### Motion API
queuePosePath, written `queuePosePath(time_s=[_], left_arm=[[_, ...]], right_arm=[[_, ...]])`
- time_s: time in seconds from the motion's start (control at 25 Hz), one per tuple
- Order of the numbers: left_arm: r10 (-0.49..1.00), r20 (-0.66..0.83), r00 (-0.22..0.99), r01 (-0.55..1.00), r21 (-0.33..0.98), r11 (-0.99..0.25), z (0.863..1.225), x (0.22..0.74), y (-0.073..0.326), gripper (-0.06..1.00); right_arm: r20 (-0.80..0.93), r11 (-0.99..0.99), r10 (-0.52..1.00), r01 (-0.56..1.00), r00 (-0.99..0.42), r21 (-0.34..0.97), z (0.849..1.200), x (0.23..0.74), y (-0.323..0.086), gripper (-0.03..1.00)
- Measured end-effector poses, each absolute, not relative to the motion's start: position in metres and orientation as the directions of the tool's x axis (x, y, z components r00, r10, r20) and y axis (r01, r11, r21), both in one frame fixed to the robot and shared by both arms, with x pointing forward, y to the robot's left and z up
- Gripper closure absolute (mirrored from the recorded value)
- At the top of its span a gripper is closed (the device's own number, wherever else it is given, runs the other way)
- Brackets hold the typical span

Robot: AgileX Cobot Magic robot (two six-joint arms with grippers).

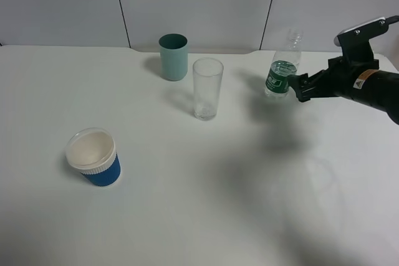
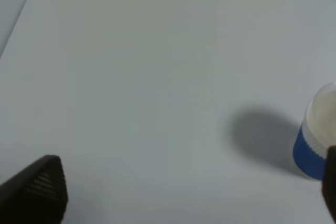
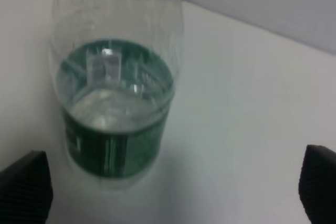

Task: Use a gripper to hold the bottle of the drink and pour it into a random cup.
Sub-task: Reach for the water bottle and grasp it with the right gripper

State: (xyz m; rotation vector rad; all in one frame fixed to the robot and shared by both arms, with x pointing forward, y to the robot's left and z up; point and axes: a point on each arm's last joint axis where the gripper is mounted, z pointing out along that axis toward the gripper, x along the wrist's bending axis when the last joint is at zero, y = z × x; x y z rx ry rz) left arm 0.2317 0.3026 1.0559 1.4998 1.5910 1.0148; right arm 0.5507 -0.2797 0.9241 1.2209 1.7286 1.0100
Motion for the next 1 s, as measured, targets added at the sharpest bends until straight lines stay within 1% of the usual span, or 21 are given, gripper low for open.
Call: queuePosePath(time_s=[0.12, 0.36, 0.6, 0.84, 1.0], left_arm=[[0.997, 0.016, -0.069, 0.435, 0.900, 0.016, 1.056, 0.232, 0.303, -0.04], [0.997, 0.016, -0.069, 0.435, 0.900, 0.016, 1.056, 0.232, 0.303, -0.04], [0.997, 0.016, -0.069, 0.435, 0.900, 0.016, 1.056, 0.232, 0.303, -0.04], [0.997, 0.016, -0.069, 0.435, 0.900, 0.016, 1.056, 0.232, 0.303, -0.04], [0.997, 0.016, -0.069, 0.435, 0.900, 0.016, 1.056, 0.232, 0.303, -0.04]], right_arm=[[-0.147, 0.225, 0.958, 0.331, -0.246, 0.916, 0.927, 0.562, -0.279, 0.04], [-0.136, 0.230, 0.955, 0.371, -0.263, 0.900, 0.908, 0.577, -0.278, 0.04], [-0.149, 0.262, 0.940, 0.369, -0.308, 0.892, 0.892, 0.595, -0.274, 0.04], [-0.168, 0.288, 0.915, 0.303, -0.366, 0.908, 0.883, 0.605, -0.268, 0.04], [-0.156, 0.266, 0.902, 0.235, -0.402, 0.935, 0.882, 0.606, -0.263, 0.04]])
